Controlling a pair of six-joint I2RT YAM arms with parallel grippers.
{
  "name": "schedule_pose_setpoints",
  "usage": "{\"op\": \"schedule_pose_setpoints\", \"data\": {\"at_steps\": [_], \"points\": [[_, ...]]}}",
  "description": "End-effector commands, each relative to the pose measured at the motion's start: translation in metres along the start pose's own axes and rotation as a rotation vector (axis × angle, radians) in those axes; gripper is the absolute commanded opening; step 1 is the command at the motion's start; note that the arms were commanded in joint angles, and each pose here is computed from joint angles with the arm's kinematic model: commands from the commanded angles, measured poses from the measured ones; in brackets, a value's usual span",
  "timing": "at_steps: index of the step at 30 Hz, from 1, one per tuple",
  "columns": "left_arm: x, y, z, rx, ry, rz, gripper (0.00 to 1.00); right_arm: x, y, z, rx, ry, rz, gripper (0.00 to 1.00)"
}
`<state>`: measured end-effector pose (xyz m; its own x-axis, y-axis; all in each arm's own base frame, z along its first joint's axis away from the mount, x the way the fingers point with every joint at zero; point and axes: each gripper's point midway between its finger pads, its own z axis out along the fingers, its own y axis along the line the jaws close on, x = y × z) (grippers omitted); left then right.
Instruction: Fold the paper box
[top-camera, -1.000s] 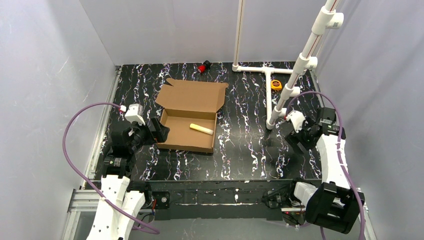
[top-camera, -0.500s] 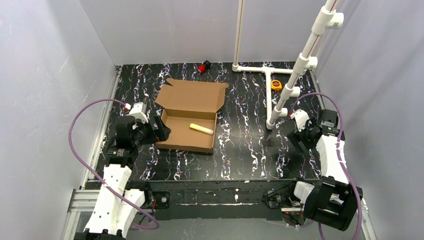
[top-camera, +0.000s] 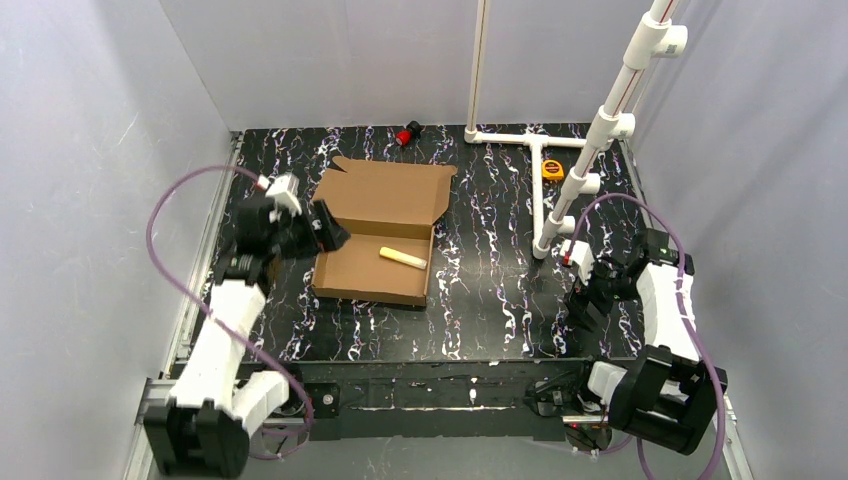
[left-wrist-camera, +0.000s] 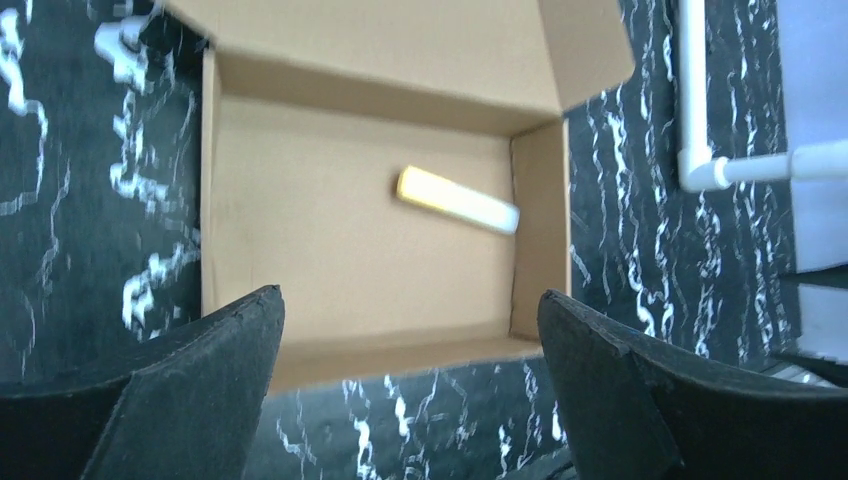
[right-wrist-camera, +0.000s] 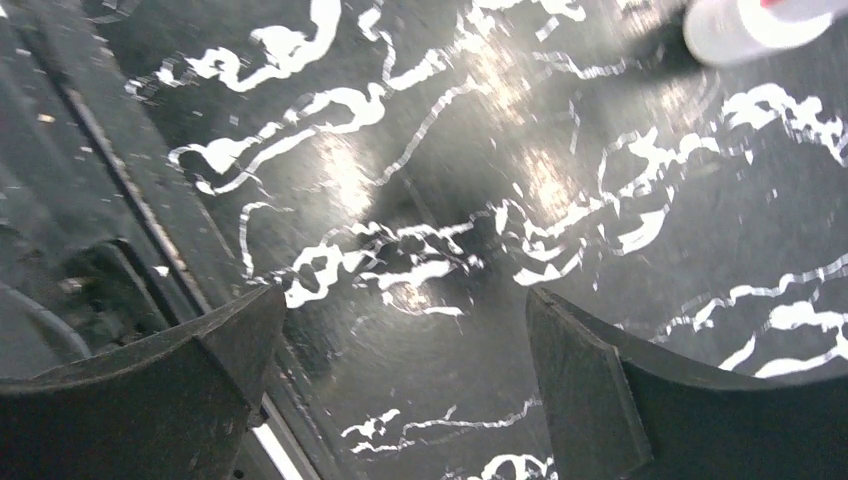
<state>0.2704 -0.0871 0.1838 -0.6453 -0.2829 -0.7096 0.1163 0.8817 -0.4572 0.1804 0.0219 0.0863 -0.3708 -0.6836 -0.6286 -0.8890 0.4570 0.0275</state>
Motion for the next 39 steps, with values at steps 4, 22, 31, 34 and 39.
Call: {"op": "schedule_pose_setpoints", "data": {"at_steps": [4, 22, 31, 34, 39], "points": [[-0.096, -0.023, 0.091, -0.035, 0.095, 0.14, 0.95, -0.046, 0.03, -0.008, -0.189, -0.163, -0.02, 0.98], [-0.217, -0.068, 0.336, 0.198, -0.225, 0.309, 0.9, -0.055, -0.007, 0.009, -0.101, -0.159, 0.126, 0.98], [-0.211, -0.034, 0.402, 0.113, -0.317, 0.022, 0.84, -0.051, -0.002, 0.013, -0.17, -0.137, 0.135, 0.98], [-0.205, -0.032, 0.413, 0.125, -0.322, -0.032, 0.79, -0.051, 0.0, 0.013, -0.183, -0.134, 0.132, 0.98], [-0.206, -0.032, 0.423, 0.128, -0.359, -0.083, 0.77, -0.052, 0.004, 0.013, -0.2, -0.133, 0.119, 0.98]]}}
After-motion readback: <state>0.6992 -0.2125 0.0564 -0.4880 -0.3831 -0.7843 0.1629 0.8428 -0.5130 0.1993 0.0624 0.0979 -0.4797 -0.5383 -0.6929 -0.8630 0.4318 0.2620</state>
